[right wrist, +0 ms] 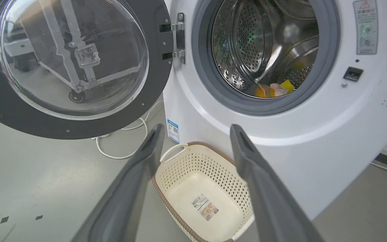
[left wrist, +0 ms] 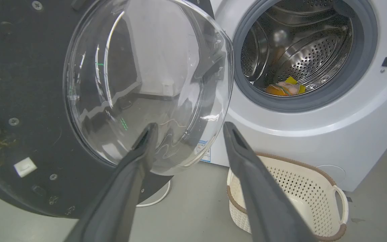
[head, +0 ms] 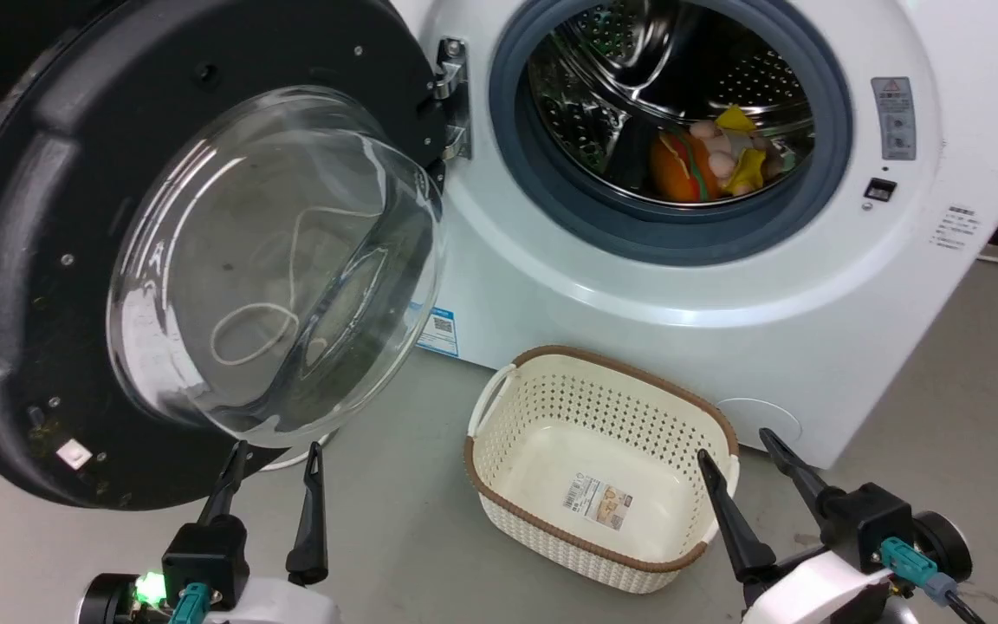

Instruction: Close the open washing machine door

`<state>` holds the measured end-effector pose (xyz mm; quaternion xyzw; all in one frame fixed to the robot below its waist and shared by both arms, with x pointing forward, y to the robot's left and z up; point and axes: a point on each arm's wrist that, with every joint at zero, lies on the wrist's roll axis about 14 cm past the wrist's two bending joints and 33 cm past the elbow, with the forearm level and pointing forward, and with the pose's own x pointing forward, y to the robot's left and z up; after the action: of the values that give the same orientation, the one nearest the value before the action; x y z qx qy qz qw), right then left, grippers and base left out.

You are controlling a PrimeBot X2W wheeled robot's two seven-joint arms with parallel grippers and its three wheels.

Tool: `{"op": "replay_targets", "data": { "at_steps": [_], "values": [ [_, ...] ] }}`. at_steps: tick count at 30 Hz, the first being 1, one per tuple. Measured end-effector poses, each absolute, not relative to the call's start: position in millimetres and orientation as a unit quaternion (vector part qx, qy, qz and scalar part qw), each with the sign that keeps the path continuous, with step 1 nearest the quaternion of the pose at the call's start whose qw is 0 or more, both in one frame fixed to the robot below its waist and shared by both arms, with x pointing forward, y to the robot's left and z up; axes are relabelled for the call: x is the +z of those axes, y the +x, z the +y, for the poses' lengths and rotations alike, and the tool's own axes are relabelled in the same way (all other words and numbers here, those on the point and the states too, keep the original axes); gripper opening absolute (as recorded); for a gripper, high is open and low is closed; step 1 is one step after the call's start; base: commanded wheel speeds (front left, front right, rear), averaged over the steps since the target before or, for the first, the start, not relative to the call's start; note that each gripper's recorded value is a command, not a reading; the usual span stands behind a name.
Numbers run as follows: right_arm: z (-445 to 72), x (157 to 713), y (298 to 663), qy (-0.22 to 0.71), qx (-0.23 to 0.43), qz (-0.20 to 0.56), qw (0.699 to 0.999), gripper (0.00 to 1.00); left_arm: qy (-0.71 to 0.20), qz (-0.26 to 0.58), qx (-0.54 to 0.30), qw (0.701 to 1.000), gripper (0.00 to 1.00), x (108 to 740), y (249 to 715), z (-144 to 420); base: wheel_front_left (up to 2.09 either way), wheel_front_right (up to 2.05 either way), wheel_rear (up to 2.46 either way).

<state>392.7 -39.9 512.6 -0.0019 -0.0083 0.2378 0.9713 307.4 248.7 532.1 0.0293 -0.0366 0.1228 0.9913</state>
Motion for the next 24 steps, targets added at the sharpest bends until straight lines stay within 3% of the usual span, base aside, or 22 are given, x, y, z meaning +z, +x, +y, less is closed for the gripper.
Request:
{"op": "replay_targets", "data": {
  "at_steps": [18,19,21,22,24],
  "values": [
    [-4,505,390,0.002,0.289,-0.007,0.957,1.0,0.028,-0.053,0.171,0.983,1.0,536,282,271,0.0,0.0,0.0],
    [-2,505,390,0.002,0.291,-0.007,0.957,1.0,0.027,-0.052,0.173,0.983,0.49,536,281,272,0.0,0.0,0.0],
    [2,505,390,0.003,0.297,-0.008,0.955,1.0,0.026,-0.054,0.176,0.983,0.09,536,279,274,0.0,0.0,0.0],
    [4,505,390,0.003,0.3,-0.008,0.954,1.0,0.026,-0.055,0.179,0.982,0.0,536,277,275,0.0,0.0,0.0],
    [7,503,390,0.004,0.304,-0.007,0.953,1.0,0.025,-0.058,0.183,0.981,0.0,538,275,278,0.0,0.0,0.0]
  ]
}}
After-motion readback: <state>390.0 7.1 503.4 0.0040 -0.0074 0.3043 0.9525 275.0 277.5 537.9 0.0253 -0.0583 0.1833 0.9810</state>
